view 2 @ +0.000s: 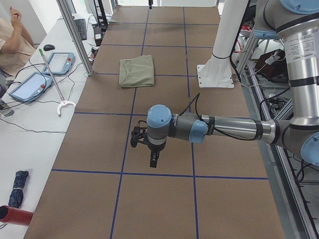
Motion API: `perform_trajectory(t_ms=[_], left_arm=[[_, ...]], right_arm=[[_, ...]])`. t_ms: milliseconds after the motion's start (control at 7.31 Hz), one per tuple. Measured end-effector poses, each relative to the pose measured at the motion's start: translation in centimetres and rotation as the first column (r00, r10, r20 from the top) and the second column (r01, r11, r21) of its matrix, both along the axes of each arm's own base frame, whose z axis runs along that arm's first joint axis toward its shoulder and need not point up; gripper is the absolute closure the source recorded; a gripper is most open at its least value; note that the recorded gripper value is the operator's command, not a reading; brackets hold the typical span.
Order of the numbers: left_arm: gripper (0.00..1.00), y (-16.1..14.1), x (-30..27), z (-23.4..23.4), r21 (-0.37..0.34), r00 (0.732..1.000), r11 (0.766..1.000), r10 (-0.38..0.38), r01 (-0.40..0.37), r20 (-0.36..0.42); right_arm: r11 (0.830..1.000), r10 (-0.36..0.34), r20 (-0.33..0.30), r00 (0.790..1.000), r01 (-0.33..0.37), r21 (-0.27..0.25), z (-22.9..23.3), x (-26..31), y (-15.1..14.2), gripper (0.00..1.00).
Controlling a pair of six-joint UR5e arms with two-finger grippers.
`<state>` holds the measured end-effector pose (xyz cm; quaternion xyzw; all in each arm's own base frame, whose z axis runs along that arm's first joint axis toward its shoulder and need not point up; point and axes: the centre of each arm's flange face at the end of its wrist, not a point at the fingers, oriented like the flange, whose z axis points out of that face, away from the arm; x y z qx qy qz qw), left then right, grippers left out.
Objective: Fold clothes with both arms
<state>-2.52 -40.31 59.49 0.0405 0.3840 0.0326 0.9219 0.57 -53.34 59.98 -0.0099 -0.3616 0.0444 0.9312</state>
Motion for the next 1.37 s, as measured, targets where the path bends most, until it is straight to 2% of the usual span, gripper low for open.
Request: perform_trajectory(t_ms=[274, 547, 957, 1368], left_arm=[[0.0, 0.2, 1.0, -0.5, -0.071, 1.0, 0.997, 0.027, -0.027, 0.001], [0.0, 0.0, 1.2, -0.9, -0.083, 1.0, 0.996, 0.027, -0.028, -0.005], [0.0, -1.1, 1.9, -1.5, -0.085, 0.996, 0.996, 0.034, -0.041, -0.082], [0.0, -2.9, 2.1, 0.0, -0.107, 0.996, 0.993, 0.033, -0.042, -0.084]], right_arm=[[1.0, -0.001, 0.005, 1.0, 0.001, -0.001, 0.1, 0.0, 0.1, 0.0], [1.0, -0.001, 0.018, 1.0, 0.001, 0.006, -0.3, -0.1, 0.1, 0.0], [1.0, -0.002, 0.026, 1.0, 0.002, 0.006, -0.5, -0.2, 0.1, 0.0], [1.0, -0.003, 0.029, 1.0, 0.003, 0.008, -0.6, -0.4, 0.1, 0.0]])
